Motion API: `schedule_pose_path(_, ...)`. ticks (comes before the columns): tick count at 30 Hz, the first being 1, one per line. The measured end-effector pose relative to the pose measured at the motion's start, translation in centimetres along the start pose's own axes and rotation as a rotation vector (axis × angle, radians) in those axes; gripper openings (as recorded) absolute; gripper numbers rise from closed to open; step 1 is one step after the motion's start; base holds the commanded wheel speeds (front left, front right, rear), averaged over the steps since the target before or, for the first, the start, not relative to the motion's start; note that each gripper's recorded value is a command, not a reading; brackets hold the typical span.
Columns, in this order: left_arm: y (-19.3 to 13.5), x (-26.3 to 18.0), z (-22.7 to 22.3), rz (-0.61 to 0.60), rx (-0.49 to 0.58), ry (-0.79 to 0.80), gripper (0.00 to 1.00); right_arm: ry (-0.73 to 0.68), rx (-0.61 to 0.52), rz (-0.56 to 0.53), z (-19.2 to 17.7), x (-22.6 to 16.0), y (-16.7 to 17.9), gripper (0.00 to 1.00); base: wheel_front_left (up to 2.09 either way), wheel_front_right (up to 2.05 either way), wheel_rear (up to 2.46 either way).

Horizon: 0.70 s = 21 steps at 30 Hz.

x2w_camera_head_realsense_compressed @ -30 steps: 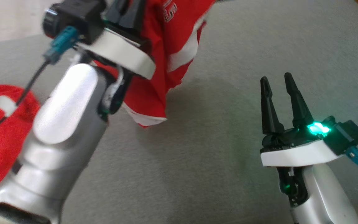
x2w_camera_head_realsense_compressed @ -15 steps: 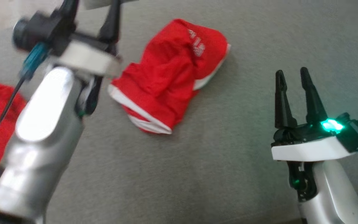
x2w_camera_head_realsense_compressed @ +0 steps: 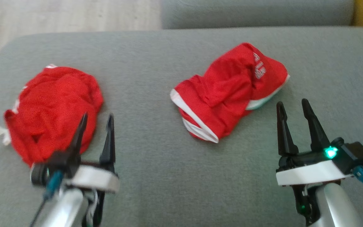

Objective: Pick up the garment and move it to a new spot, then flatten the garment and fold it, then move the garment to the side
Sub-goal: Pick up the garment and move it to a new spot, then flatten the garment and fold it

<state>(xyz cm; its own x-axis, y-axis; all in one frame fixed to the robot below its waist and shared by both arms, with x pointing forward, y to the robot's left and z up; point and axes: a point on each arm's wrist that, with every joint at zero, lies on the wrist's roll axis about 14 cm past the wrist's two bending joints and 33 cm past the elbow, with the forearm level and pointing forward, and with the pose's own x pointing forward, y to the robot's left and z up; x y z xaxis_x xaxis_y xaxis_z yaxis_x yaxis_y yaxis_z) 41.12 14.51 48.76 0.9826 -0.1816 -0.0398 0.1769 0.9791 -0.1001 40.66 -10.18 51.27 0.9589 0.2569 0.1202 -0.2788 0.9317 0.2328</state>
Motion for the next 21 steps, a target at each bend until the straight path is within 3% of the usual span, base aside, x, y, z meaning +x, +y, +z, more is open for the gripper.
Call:
schedule_pose_path(2, 1.1, -3.0, -0.9, 0.086, -0.031, 0.012, 1.00, 0.005, -0.003, 0.028, -0.1, 0.0, 1.0, 1.00, 0.00, 0.00, 0.00)
schedule_pose_path(7, 1.1, -5.3, -0.4, 0.143, -0.067, -0.025, 1.00, 0.031, -0.014, 0.066, -0.9, -0.1, 2.3, 1.00, 0.00, 0.00, 0.00)
schedule_pose_path(14, 0.9, -5.9, -0.3, 0.144, -0.070, -0.043, 1.00, 0.107, -0.084, 0.207, -3.5, 1.3, 6.3, 1.00, 0.00, 0.00, 0.00)
schedule_pose_path(21, 0.7, -5.2, 0.4, 0.134, -0.107, -0.073, 1.00, 0.287, -0.224, 0.387, -7.2, 6.3, 11.0, 1.00, 0.00, 0.00, 0.00)
